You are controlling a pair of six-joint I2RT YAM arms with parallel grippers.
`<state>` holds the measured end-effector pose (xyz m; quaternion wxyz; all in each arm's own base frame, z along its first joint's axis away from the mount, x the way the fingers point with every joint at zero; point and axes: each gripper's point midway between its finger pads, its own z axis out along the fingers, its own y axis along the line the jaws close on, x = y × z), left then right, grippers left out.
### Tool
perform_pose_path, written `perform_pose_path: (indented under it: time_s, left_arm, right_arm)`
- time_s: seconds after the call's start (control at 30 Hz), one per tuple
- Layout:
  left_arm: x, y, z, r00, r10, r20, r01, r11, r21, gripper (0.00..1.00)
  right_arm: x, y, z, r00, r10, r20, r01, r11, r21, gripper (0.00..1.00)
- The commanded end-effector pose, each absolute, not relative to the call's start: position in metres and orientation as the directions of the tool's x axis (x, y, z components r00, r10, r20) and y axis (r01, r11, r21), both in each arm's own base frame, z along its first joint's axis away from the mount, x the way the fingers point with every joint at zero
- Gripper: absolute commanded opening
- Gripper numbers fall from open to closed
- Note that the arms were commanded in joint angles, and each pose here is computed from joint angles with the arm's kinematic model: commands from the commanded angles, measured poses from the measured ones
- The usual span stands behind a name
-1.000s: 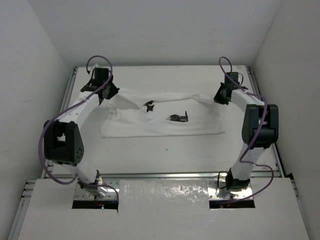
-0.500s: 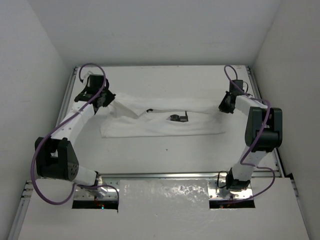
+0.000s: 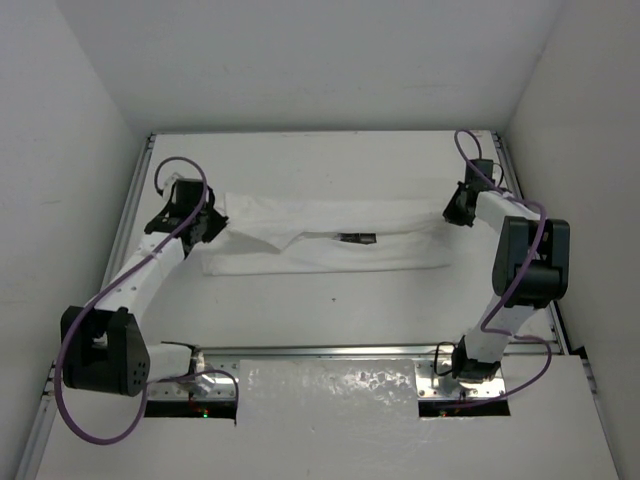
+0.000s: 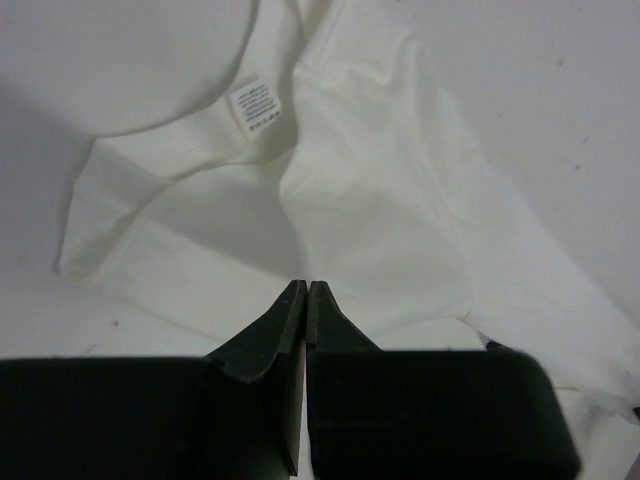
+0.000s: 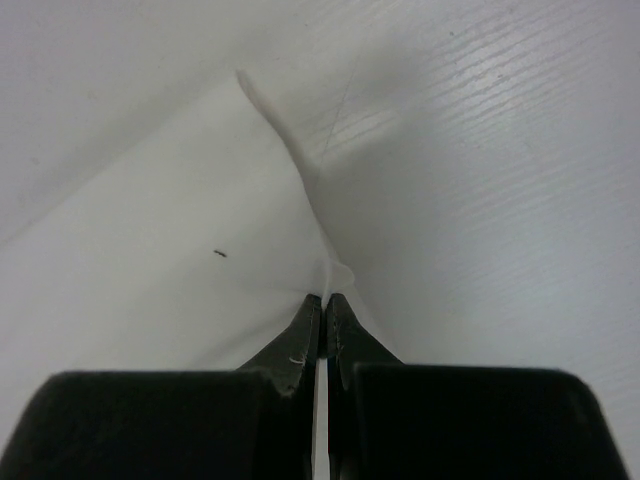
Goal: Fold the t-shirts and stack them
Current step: Fold the other side of the tshirt into a rectangle
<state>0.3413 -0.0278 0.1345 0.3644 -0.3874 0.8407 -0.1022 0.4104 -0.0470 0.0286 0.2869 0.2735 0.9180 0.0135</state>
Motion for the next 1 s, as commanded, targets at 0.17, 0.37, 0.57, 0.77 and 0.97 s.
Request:
perform_pose_path:
  time_s: [0.17, 0.37, 0.57, 0.77, 0.97]
  left_arm:
    - [0.328, -0.022, 0.104, -0.441, -0.726, -0.528, -0.594, 0.677, -0.436, 0.0]
    - [0.317, -0.018, 0.079, -0.455, -0.723, -0.521, -0.622, 0.676, -0.395, 0.0]
    - [0.311, -0.012, 0.065, -0.457, -0.721, -0.522, -0.652, 0.67, -0.355, 0.0]
    - [0.311, -0.014, 0.064, -0.46, -0.717, -0.524, -0.638, 0.677, -0.366, 0.0]
    - [0.306, -0.012, 0.049, -0.475, -0.71, -0.521, -0.647, 0.682, -0.34, 0.0]
  right_arm:
    - [0.412, -0.052, 0.035, -0.695, 0.485, -0.53, 0.478, 0.863, 0.163, 0.0]
    - [0.414, -0.054, 0.022, -0.71, 0.485, -0.51, 0.486, 0.862, 0.143, 0.0]
    - [0.416, -0.051, 0.019, -0.728, 0.479, -0.49, 0.481, 0.867, 0.132, 0.01]
    - [0.425, 0.022, 0.056, -0.71, 0.352, -0.61, 0.332, 0.931, 0.151, 0.87]
    - [0.416, 0.073, 0.079, -0.684, 0.218, -0.696, 0.186, 0.975, 0.122, 0.99]
